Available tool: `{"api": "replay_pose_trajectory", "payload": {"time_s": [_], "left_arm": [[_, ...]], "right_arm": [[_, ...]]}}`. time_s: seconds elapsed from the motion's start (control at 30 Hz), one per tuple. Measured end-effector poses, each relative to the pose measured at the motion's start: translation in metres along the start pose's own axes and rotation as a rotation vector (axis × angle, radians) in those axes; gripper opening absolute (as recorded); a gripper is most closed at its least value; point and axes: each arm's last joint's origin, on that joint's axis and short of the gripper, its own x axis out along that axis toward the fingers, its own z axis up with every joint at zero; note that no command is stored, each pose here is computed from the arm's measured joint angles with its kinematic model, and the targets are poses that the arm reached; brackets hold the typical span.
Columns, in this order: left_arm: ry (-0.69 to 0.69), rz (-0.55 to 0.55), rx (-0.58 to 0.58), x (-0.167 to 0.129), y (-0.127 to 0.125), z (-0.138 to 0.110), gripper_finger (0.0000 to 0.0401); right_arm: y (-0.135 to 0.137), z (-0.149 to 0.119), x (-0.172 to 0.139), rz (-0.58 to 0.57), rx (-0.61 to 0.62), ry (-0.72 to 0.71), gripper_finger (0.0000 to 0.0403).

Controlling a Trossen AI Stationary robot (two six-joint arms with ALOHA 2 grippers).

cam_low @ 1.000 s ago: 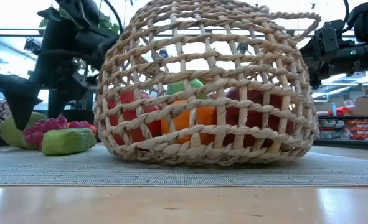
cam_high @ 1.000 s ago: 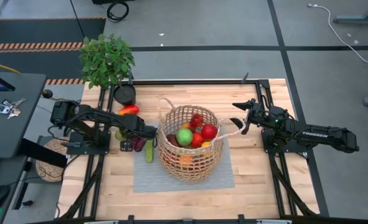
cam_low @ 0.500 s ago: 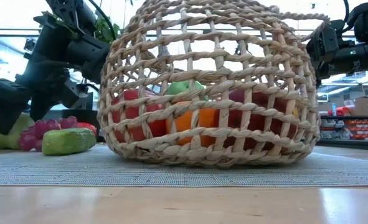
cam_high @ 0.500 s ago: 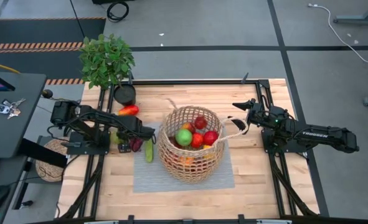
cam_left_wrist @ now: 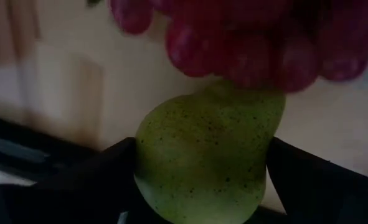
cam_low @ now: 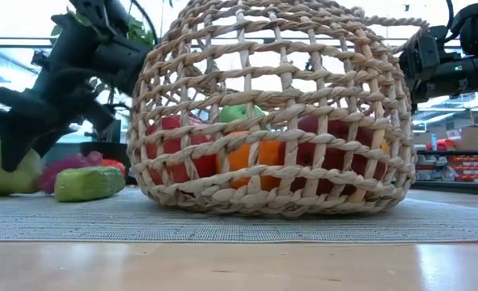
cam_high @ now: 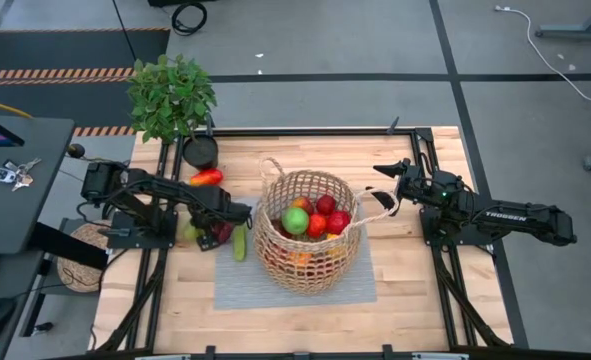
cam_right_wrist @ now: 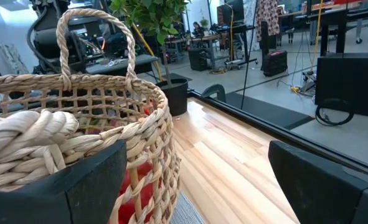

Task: Build produce basket
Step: Put the green pear into the brown basket

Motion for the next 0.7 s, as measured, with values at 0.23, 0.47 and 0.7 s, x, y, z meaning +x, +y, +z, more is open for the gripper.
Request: {"api": "replay_pose_trajectory", "payload": {"time_s": [0.23,0.47,0.7], "left_arm": [[-0.076,-0.052,-0.019,-0.025,-0.010,0.007,0.0338],[-0.155,-0.077,-0.031,-0.050,-0.025,0.009,0.0337],[-0.149,-0.137,-0.047,-0.053,-0.044,0.001,0.0337]], "right_arm": [[0.000,0.000,0.000,0.000,0.000,0.000,0.0394],[0.000,0.000,0.000,0.000,0.000,0.000,0.0394],[0.000,0.000,0.000,0.000,0.000,0.000,0.0394]]}}
